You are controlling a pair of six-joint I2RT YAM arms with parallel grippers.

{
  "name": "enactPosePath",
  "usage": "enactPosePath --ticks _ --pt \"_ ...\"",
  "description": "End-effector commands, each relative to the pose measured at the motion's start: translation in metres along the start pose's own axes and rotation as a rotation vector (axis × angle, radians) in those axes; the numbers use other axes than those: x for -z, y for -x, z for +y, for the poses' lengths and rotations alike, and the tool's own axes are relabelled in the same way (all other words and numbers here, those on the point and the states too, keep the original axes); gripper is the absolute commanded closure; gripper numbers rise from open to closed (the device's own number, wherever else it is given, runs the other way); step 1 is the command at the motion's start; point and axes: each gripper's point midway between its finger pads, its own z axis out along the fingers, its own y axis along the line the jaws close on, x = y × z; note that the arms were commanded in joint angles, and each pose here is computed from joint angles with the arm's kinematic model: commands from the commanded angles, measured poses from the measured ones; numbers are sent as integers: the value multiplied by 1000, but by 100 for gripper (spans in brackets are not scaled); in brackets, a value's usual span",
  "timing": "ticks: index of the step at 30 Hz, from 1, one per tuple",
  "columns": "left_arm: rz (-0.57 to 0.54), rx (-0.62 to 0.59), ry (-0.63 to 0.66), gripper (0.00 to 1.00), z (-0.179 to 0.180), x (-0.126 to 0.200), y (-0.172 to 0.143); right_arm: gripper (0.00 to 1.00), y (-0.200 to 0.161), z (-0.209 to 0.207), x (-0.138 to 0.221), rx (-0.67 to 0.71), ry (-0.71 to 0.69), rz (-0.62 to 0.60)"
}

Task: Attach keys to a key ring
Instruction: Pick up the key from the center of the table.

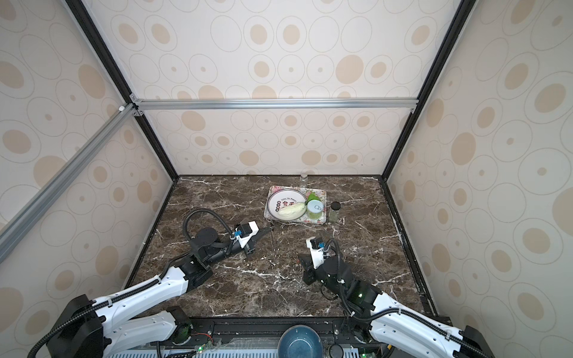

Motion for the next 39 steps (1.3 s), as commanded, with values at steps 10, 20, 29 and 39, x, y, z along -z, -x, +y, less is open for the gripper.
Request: enactPosePath --ticks 10,20,29,39 --pt "-62 -47 -22 100 -2 -2 19 100 21 45 7 84 243 -80" --pt "-71 -71 -79 100 -12 -2 20 100 38 25 15 142 90 -82" --pt "-74 -93 -150 100 -24 -4 19 100 54 27 33 186 88 -114" --pt "-86 -125 -215 100 -38 -3 20 100 56 54 37 221 233 -99"
